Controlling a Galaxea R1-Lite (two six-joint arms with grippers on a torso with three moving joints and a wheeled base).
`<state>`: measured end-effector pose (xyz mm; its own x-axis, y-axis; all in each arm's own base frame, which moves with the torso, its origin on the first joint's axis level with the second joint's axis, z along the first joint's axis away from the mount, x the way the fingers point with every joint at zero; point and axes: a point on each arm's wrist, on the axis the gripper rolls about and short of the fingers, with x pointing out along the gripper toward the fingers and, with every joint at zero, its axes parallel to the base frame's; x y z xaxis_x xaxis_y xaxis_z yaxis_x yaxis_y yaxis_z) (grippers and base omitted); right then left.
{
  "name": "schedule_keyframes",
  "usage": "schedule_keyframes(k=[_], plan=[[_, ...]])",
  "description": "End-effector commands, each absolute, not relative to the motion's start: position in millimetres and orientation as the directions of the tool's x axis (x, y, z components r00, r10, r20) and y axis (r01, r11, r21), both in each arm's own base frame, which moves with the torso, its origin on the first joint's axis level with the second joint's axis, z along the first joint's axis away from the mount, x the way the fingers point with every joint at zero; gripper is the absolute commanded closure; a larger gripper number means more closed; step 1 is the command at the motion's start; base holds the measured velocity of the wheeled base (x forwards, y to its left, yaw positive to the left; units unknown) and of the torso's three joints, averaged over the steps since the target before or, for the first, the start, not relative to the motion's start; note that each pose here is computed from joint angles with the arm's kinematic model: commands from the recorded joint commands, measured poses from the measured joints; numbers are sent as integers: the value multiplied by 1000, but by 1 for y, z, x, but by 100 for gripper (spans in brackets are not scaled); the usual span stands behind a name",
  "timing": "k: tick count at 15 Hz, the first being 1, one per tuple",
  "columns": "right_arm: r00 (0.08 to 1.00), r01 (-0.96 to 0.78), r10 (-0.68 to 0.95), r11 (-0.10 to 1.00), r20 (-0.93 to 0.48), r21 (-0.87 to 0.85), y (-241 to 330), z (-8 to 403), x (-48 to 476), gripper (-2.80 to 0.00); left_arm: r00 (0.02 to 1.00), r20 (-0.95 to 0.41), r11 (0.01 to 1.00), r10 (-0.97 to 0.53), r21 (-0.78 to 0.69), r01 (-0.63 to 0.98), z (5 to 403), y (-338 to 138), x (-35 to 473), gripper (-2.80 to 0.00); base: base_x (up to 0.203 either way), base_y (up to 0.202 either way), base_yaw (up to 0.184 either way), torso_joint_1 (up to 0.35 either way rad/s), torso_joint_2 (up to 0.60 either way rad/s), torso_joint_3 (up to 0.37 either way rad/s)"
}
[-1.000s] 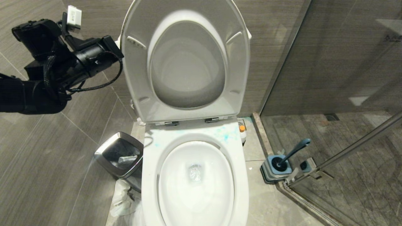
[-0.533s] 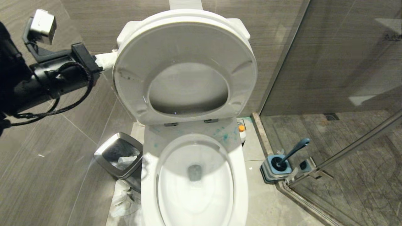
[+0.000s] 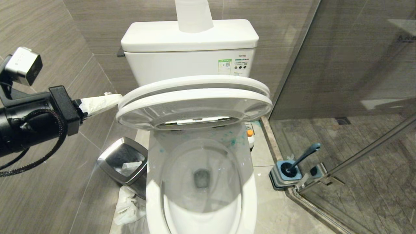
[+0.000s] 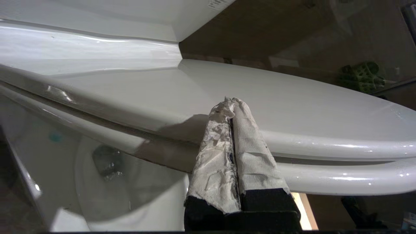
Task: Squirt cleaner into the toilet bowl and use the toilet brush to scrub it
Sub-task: Close the toilet lid
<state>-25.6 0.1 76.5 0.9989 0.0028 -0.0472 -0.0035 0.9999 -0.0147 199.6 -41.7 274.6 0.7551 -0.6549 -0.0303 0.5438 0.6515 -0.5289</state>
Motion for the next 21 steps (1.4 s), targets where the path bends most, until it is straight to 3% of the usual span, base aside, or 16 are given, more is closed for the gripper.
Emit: schedule_keyframes(k=[1, 4, 7, 13, 17, 21], plan=[[999, -2, 2, 1000, -49, -15, 0, 76, -25, 0, 816, -17, 702, -577, -521, 485, 278, -36, 198, 0, 0, 0, 0, 0, 0, 0], [999, -3, 2, 1000, -49, -15, 0, 76, -25, 0, 894, -162, 798, -419, -535, 277, 264, -32, 198, 0, 0, 0, 0, 0, 0, 0], [999, -4, 3, 1000, -49, -15, 0, 76, -25, 0, 858, -330, 818, -395, -552, 164, 247, -32, 191, 0, 0, 0, 0, 0, 0, 0], [999, -4, 3, 1000, -49, -15, 0, 76, -25, 0, 871, -307, 823, -384, -541, 172, 274, -30, 197, 0, 0, 0, 0, 0, 0, 0], [999, -4, 3, 1000, -49, -15, 0, 76, -25, 0, 820, -444, 860, -361, -498, 109, 276, -26, 187, 0, 0, 0, 0, 0, 0, 0], [999, -4, 3, 1000, -49, -15, 0, 76, -25, 0, 796, -500, 874, -341, -480, 73, 281, -26, 184, 0, 0, 0, 0, 0, 0, 0]])
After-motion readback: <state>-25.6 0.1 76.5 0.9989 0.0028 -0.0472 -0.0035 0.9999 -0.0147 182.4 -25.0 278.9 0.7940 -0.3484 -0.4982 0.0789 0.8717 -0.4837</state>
